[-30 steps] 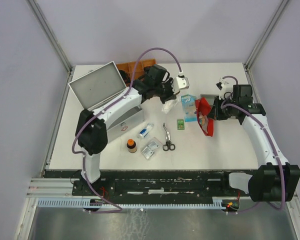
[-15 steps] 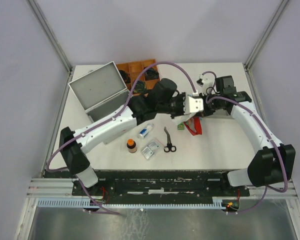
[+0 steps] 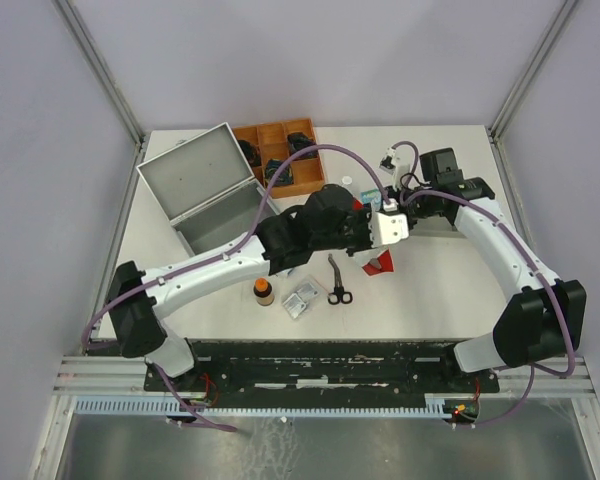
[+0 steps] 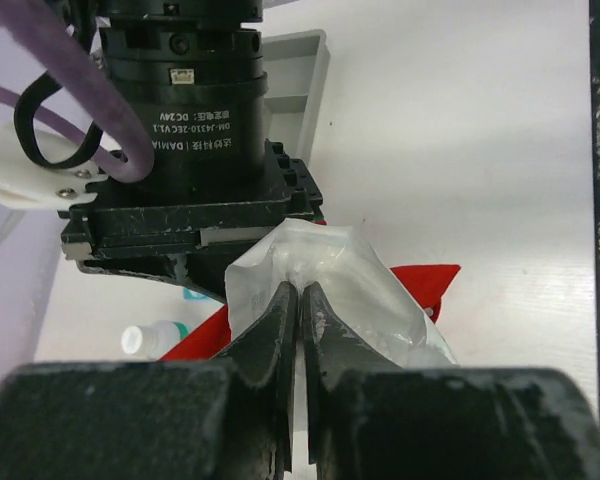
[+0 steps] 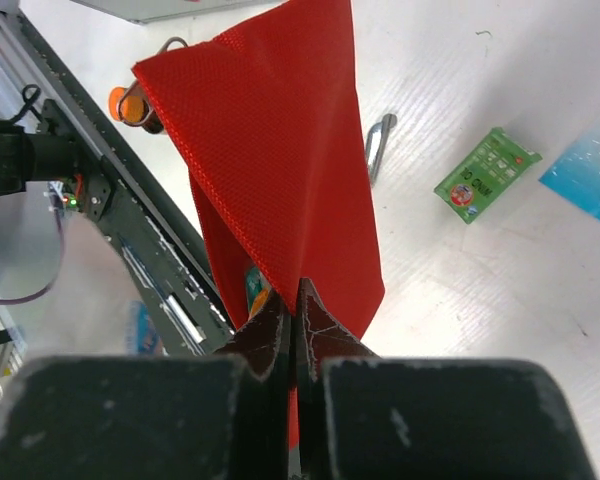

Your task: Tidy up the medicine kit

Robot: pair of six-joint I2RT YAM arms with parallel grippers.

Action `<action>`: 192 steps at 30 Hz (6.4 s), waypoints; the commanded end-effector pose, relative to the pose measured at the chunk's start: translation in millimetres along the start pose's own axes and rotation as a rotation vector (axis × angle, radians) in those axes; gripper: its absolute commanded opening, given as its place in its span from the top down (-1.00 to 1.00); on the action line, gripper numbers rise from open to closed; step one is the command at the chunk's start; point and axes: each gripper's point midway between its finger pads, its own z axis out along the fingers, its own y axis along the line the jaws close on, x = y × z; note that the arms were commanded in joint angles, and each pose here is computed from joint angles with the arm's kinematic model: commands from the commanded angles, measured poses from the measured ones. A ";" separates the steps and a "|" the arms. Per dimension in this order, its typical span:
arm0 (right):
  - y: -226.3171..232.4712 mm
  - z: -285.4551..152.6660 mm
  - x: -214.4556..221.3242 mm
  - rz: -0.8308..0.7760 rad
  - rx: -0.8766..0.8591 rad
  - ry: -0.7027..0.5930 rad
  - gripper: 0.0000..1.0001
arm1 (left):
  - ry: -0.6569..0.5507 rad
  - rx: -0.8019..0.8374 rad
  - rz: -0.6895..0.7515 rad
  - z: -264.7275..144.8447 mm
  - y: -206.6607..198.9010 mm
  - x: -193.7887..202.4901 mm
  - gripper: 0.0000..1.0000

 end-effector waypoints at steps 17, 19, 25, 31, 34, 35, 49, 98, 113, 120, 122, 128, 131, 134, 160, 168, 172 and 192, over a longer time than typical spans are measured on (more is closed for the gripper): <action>44.1 0.2 -17.0 0.011 -0.245 -0.144 0.99 | -0.365 -0.075 -0.497 -27.9 42.2 10.5 0.95; 45.4 -0.8 -20.0 0.014 -0.252 -0.152 0.99 | -0.363 -0.067 -0.501 -27.2 34.8 18.7 0.95; 50.7 -5.8 -19.7 0.002 -0.264 -0.161 0.99 | -0.328 -0.159 -0.472 -25.6 42.0 45.8 0.95; 43.6 -4.5 -14.0 -0.004 -0.222 -0.151 0.99 | -0.259 -0.293 -0.415 -28.7 57.2 74.0 0.95; 40.4 -2.8 -15.6 0.003 -0.211 -0.152 0.99 | -0.253 -0.289 -0.363 -29.1 53.9 78.2 0.93; 40.3 -2.6 -17.0 0.006 -0.217 -0.153 0.99 | -0.257 -0.274 -0.334 -28.3 50.4 78.2 0.91; 25.6 -4.9 -21.9 -0.056 -0.108 -0.191 0.99 | -0.190 -0.209 -0.544 -11.7 46.1 79.5 0.48; 16.2 5.1 -8.8 -0.063 -0.060 -0.142 0.99 | -0.235 0.254 -0.382 -5.1 -32.9 30.7 -0.74; 28.6 -3.4 -14.9 -0.076 -0.096 -0.165 0.99 | -0.123 -0.048 -0.550 3.0 19.4 94.2 -0.56; 12.8 1.7 -8.4 -0.062 -0.024 -0.151 0.99 | -0.183 0.000 -0.538 3.1 25.5 70.1 -0.68; 6.3 3.4 -7.8 -0.055 0.004 -0.145 0.99 | -0.228 0.087 -0.531 -2.3 17.3 50.9 -0.71; 0.3 7.1 -8.1 -0.047 0.020 -0.135 0.99 | -0.258 0.207 -0.471 -24.2 1.2 26.8 -0.75; 0.0 7.5 -8.6 -0.049 0.020 -0.135 0.99 | -0.251 0.225 -0.422 -33.7 -4.5 26.5 -0.78; -0.9 7.2 -9.4 -0.052 0.026 -0.137 0.99 | -0.241 0.226 -0.399 -41.2 -6.7 26.4 -0.82; -2.8 14.8 -37.4 0.000 0.014 -0.245 0.99 | -0.248 -0.054 -0.755 -19.9 27.3 85.7 -0.99; 4.6 13.9 -35.7 -0.004 -0.012 -0.245 0.99 | -0.184 -0.187 -0.807 -10.5 48.5 106.5 -0.99; 8.0 14.2 -34.5 -0.013 -0.019 -0.245 0.99 | -0.165 -0.206 -0.827 -6.0 50.9 112.6 -0.99; 27.2 9.9 -34.1 -0.063 -0.086 -0.281 0.99 | -0.076 -0.360 -1.003 -4.7 77.3 161.7 -0.73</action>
